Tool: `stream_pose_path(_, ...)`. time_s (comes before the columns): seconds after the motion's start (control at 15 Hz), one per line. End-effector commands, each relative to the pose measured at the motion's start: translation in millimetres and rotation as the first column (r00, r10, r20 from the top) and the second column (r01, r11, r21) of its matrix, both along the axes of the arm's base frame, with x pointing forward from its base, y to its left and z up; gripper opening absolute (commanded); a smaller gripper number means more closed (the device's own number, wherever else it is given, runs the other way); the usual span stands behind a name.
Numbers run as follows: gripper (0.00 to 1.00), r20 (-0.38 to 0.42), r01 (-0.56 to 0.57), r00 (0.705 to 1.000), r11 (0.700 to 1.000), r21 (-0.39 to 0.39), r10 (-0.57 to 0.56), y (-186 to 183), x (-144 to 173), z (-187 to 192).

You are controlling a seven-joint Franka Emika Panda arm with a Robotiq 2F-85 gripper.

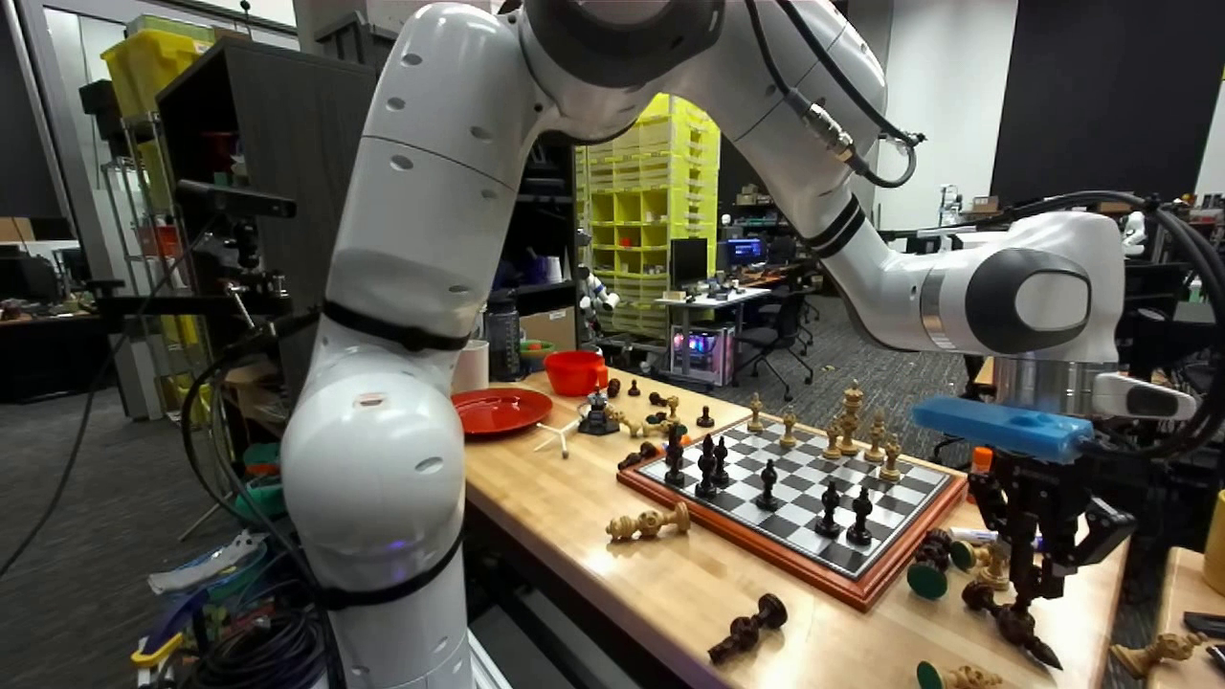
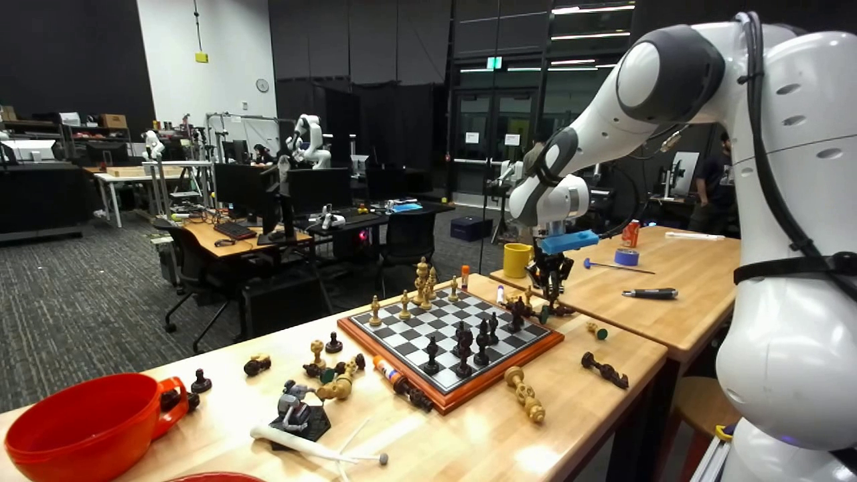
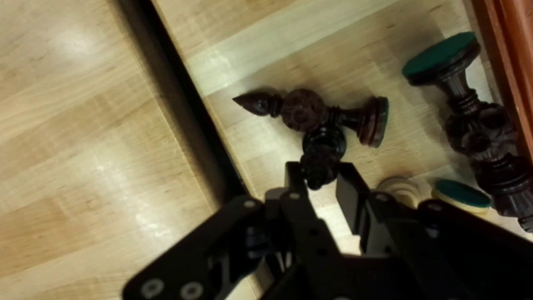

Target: Place a chess piece on the chessboard

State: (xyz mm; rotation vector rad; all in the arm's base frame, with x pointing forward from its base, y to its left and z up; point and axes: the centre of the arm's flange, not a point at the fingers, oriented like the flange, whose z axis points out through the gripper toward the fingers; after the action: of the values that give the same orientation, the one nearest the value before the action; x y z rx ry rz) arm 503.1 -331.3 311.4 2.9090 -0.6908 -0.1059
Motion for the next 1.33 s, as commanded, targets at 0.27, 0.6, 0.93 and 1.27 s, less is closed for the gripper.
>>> stream_pose_path(0.27,0.06,0.014,-0.010,1.000,1.000,-0.017,0.010,6.6,-0.6,28.8)
stream_pose_path(0.6,0.06,0.105,-0.083,0.991,0.996,-0.038,0.086,39.4,-20.1,101.1)
stream_pose_path(0.93,0.06,0.181,-0.211,0.960,0.977,-0.029,0.212,101.7,-42.4,159.0)
stream_pose_path(1.27,0.06,0.186,-0.337,0.927,0.941,0.028,0.327,176.5,-60.1,159.7)
